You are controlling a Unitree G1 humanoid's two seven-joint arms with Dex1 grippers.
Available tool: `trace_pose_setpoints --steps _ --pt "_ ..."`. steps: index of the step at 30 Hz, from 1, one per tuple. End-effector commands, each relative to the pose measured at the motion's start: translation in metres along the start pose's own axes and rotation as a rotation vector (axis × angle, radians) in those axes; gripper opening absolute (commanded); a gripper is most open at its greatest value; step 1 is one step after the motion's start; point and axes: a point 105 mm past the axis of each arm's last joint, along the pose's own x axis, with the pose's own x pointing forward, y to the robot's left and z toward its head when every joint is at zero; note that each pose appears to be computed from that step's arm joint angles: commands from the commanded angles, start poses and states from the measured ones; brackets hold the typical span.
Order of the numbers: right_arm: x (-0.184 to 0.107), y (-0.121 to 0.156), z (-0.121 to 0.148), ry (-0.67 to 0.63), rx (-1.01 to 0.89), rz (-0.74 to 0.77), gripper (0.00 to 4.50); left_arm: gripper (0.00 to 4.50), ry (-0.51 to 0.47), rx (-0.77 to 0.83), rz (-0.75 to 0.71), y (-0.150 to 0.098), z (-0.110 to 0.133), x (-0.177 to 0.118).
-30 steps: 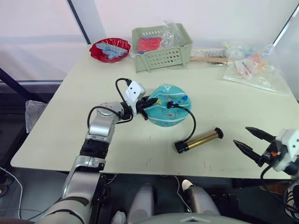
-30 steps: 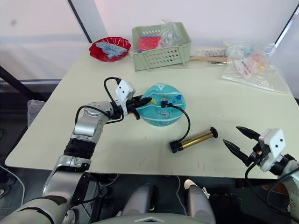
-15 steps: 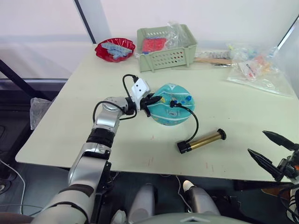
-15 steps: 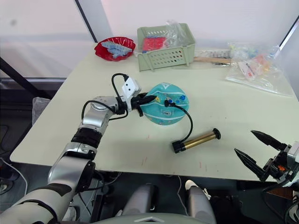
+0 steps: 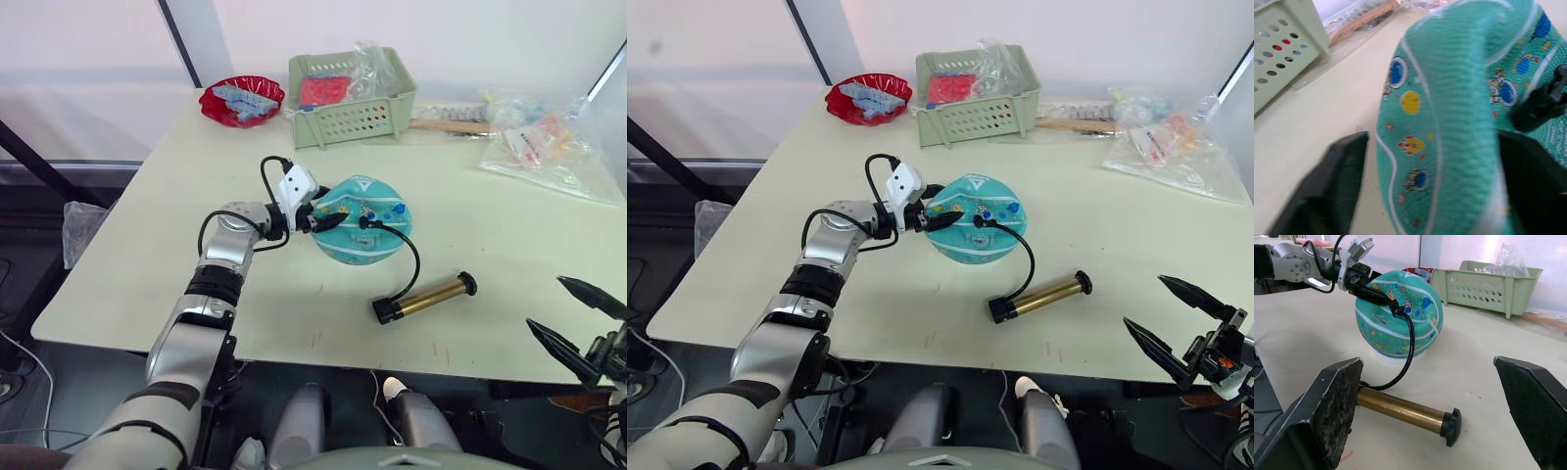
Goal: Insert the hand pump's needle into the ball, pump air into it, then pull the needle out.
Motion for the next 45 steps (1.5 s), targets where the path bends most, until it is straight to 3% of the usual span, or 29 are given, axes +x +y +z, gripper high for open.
trace_pose_setpoints --steps 1,15,26,35,42,45 --pt "0.000 0.001 0.004 -0.027 -0.017 0.011 4.50 4.41 -0.062 0.011 -0.023 -0.005 0.014 -0.003" --pt "0.008 0.000 0.000 -0.053 -0.001 0.055 4.50 4.41 -0.169 0.037 0.037 0.006 0.044 -0.029" --pt "0.011 -0.007 -0.005 -0.041 -0.028 0.057 4.50 4.41 -0.235 -0.035 0.052 0.000 0.043 -0.075" --pt "0.001 -0.021 -0.018 0.016 -0.048 0.020 4.50 4.41 -0.159 -0.153 0.115 -0.024 0.006 -0.115" --pt "-0.025 -0.033 -0.029 0.087 -0.022 -0.009 4.50 4.41 -0.016 -0.203 0.191 -0.040 -0.044 -0.158" --pt "-0.038 -0.038 -0.031 0.112 -0.004 -0.024 4.50 4.41 0.012 -0.224 0.204 -0.046 -0.054 -0.171"
